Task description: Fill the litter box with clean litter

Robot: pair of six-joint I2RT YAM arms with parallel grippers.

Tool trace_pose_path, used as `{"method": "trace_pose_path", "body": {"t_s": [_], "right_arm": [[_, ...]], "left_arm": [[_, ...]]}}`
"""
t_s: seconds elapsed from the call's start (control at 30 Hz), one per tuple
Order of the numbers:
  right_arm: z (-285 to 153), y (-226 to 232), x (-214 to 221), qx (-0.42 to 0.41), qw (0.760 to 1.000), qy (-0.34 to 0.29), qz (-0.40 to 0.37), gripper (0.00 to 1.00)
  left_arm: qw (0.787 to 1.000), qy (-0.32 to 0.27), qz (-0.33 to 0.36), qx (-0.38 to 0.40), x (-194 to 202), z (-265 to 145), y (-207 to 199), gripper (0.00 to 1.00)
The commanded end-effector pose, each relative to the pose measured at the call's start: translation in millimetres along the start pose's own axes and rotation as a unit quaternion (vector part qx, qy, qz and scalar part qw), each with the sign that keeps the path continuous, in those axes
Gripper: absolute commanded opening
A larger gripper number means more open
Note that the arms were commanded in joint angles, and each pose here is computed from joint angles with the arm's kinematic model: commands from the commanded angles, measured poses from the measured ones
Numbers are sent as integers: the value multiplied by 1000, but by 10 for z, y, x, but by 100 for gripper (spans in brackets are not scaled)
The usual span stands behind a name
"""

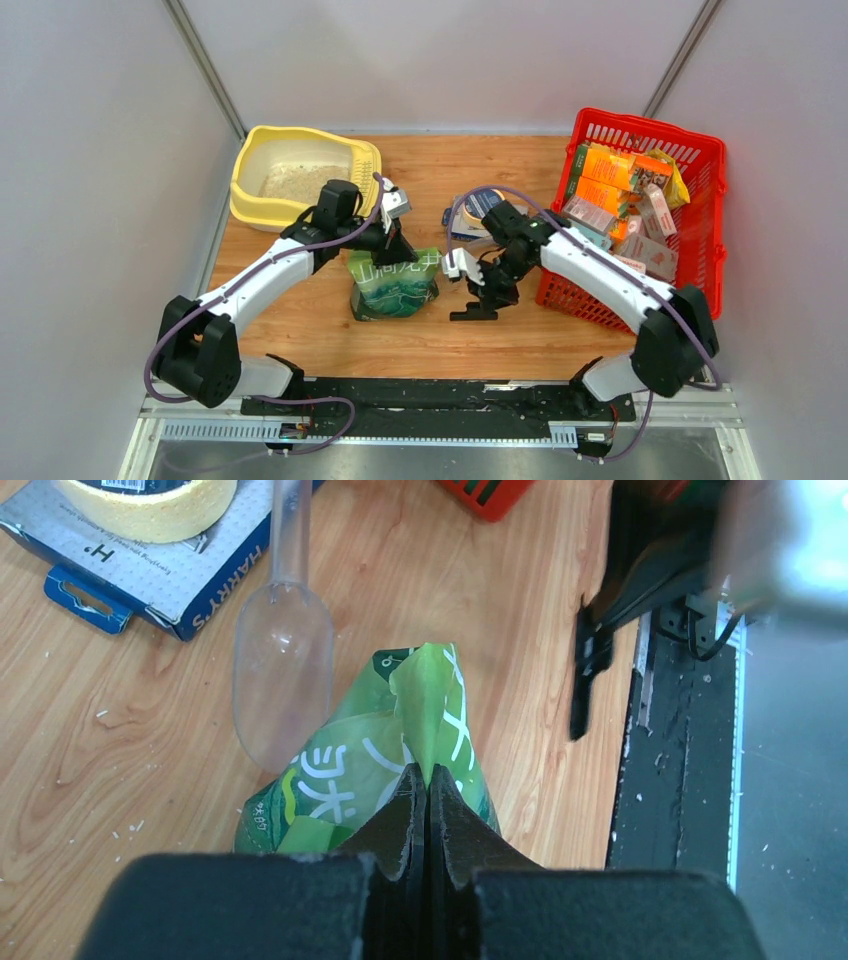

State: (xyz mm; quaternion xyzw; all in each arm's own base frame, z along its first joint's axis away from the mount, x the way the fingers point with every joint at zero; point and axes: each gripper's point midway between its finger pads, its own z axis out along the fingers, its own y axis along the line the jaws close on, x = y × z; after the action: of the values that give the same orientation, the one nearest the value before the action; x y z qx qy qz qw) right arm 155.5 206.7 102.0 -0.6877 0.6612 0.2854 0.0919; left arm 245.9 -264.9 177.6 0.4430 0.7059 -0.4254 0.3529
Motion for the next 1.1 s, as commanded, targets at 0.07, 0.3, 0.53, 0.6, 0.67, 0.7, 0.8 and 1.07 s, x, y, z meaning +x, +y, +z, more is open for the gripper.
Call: {"method": "trace_pose_path", "body": {"t_s": [0.07, 0.3, 0.53, 0.6, 0.67, 0.7, 0.8, 1.07], "right_arm": [[-634, 189, -387, 55, 995, -47, -63, 0], [-961, 31, -819, 110, 985, -98, -86, 0], [-1033, -437, -1214, 166, 974, -145, -57, 0], [-1000, -561, -1251, 174, 973, -144, -53, 0], [-957, -674, -1243, 181, 973, -136, -39, 0], [-954, -734, -1252, 188, 972, -136, -36, 0], [-921, -832, -1260, 191, 972, -132, -32, 0], [-860, -902, -1293, 189, 972, -138, -19, 0]], "left_arm": [[999, 21, 34, 16, 28, -9, -24, 0], [998, 22, 56, 37, -18, -32, -88, 0], [997, 19, 51, 46, -97, -43, -125, 1], [997, 17, 59, 51, -116, -51, -145, 1], [996, 20, 59, 63, -99, -55, -188, 2], [995, 20, 64, 67, -107, -60, -201, 2], [995, 22, 60, 78, -91, -66, -234, 6], [992, 12, 50, 112, -141, -45, -317, 33]]}}
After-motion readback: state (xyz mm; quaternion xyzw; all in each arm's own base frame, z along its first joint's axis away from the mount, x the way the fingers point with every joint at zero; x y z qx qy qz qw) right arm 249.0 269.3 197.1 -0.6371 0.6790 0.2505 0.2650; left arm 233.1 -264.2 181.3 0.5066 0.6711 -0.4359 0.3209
